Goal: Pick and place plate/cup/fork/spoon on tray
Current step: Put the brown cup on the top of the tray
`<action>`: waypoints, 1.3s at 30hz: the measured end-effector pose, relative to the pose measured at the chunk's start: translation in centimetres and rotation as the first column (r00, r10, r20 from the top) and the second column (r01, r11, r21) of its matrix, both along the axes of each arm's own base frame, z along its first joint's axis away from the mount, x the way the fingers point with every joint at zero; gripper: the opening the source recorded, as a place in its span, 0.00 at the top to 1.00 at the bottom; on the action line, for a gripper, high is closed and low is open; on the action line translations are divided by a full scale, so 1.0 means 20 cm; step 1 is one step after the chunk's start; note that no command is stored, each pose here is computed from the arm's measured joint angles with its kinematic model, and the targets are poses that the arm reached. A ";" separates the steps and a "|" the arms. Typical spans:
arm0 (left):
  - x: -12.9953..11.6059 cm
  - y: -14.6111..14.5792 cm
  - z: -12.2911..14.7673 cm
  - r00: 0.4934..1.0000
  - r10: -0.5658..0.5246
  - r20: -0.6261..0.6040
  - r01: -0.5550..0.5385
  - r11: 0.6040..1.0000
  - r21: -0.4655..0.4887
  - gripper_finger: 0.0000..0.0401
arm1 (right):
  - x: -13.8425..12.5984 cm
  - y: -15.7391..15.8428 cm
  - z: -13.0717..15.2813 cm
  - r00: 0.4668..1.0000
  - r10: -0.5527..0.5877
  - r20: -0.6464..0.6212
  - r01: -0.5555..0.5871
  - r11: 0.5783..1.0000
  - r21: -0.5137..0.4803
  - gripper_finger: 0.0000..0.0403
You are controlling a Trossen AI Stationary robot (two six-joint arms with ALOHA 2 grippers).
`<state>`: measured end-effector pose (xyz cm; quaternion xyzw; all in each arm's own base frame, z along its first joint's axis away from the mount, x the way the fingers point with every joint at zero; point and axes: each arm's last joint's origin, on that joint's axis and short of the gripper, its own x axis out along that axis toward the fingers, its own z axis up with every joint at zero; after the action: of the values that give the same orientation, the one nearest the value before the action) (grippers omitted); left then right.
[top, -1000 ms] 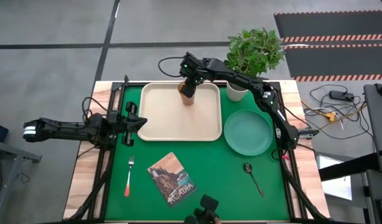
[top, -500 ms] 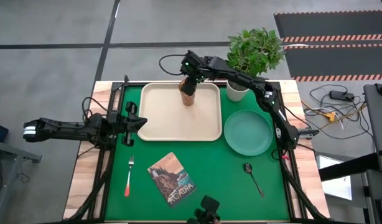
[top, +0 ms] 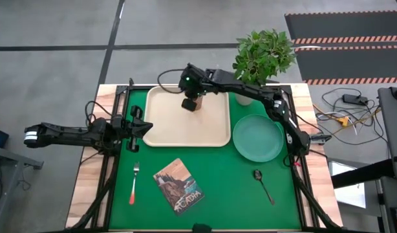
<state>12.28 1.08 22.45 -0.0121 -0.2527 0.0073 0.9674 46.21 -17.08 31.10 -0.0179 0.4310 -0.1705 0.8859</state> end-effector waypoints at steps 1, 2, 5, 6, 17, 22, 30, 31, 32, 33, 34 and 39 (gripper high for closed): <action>0.00 0.00 0.00 1.000 0.000 0.000 0.000 1.000 0.000 1.00 | 0.01 0.02 0.00 1.000 0.015 0.013 -0.015 1.000 -0.010 0.93; 0.00 0.00 0.00 1.000 0.000 0.000 0.000 1.000 0.000 1.00 | 0.03 0.04 0.01 0.999 0.031 0.024 -0.031 0.999 -0.022 0.94; 0.00 0.00 0.00 1.000 0.000 0.000 0.000 1.000 0.000 1.00 | 0.07 0.07 -0.01 0.997 0.057 0.044 -0.055 0.998 -0.038 0.97; 0.00 0.00 0.00 1.000 0.000 0.000 0.000 1.000 0.000 1.00 | 0.07 0.07 -0.02 0.997 0.059 0.045 -0.057 0.998 -0.038 0.97; 0.00 0.00 0.00 1.000 0.000 0.000 0.000 1.000 0.000 1.00 | 0.12 0.02 -0.18 0.995 -0.057 -0.076 0.045 0.987 -0.156 0.98; 0.00 0.00 0.00 1.000 0.000 -0.003 0.000 1.000 -0.001 1.00 | 0.11 0.02 -0.19 0.994 -0.064 -0.088 0.050 0.987 -0.152 0.98; 0.00 0.00 0.00 1.000 0.000 -0.003 0.000 1.000 -0.001 1.00 | 0.07 0.01 -0.21 0.978 -0.114 -0.176 0.084 0.982 -0.169 0.98; 0.00 0.00 0.00 1.000 0.000 -0.004 0.000 1.000 -0.001 1.00 | 0.07 0.00 -0.21 0.976 -0.118 -0.183 0.087 0.982 -0.167 0.98; 0.00 0.00 0.00 1.000 0.000 -0.005 0.000 1.000 -0.001 1.00 | 0.06 0.00 -0.21 0.974 -0.123 -0.189 0.092 0.982 -0.163 0.98; 0.00 0.00 0.00 1.000 0.000 -0.005 0.000 1.000 -0.001 1.00 | 0.06 0.00 -0.22 0.972 -0.126 -0.196 0.095 0.983 -0.160 0.98; 0.00 0.00 0.00 1.000 0.000 -0.004 0.000 1.000 -0.001 1.00 | 0.05 0.00 -0.22 0.971 -0.130 -0.202 0.099 0.983 -0.156 0.98; 0.00 0.00 0.00 1.000 0.000 -0.005 0.000 1.000 -0.001 1.00 | 0.05 -0.01 -0.22 0.969 -0.126 -0.215 0.093 0.984 -0.155 0.98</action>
<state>12.32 1.09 22.38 -0.0124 -0.2505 0.0075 0.9680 47.14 -17.18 26.73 -0.0767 0.5149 -0.2467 0.8174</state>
